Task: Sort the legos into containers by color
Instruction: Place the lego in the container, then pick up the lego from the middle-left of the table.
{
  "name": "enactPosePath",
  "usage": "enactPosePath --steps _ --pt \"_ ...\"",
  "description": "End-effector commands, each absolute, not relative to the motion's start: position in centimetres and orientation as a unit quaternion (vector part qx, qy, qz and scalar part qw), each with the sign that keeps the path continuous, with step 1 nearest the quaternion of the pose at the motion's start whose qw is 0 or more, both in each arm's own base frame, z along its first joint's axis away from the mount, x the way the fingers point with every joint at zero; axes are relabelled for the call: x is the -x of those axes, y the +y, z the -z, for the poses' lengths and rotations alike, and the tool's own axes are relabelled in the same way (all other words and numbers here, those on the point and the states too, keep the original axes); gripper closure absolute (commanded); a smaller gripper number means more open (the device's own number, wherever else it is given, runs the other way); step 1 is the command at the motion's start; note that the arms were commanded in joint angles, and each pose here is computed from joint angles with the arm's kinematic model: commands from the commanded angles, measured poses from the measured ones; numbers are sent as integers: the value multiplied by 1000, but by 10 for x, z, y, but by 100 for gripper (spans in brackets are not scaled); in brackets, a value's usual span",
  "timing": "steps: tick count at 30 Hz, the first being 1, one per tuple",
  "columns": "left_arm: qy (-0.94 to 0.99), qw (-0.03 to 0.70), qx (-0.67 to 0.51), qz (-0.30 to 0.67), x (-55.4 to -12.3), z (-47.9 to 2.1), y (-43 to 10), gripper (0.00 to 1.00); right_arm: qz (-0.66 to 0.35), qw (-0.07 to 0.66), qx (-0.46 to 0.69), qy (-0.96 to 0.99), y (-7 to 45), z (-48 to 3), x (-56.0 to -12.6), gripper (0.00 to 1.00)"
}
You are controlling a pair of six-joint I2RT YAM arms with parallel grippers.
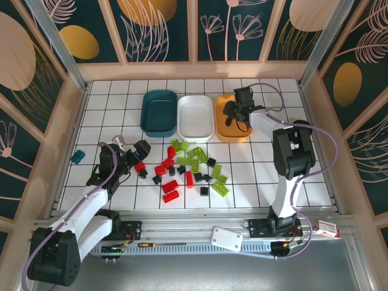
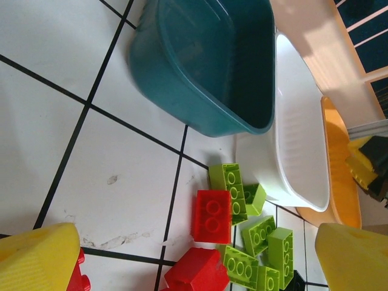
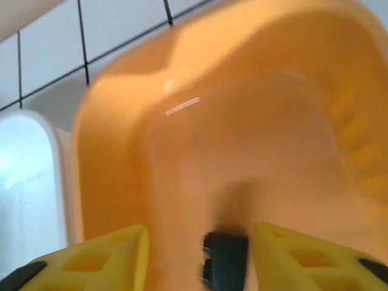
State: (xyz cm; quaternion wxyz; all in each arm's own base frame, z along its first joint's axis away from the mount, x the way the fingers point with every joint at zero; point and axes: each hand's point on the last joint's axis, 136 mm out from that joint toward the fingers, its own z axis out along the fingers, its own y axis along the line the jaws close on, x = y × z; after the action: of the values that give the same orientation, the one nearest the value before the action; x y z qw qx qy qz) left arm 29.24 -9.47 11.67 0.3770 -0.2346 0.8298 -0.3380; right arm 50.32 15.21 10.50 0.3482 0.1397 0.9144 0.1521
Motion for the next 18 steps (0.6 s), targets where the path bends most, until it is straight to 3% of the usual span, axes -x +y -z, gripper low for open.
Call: enactPosePath --steps 1,6,13,18 --pt "830 366 223 358 -290 -125 -103 1 -165 332 -142 918 155 -122 -502 48" --pt "835 368 216 349 -284 -129 -102 1 -198 358 -134 903 156 -156 -472 44" --pt "853 375 238 275 -270 -118 -80 5 -241 385 -103 885 175 -164 -387 44" --pt "872 340 267 229 -253 -81 -67 17 -234 372 -77 895 187 -143 -341 44"
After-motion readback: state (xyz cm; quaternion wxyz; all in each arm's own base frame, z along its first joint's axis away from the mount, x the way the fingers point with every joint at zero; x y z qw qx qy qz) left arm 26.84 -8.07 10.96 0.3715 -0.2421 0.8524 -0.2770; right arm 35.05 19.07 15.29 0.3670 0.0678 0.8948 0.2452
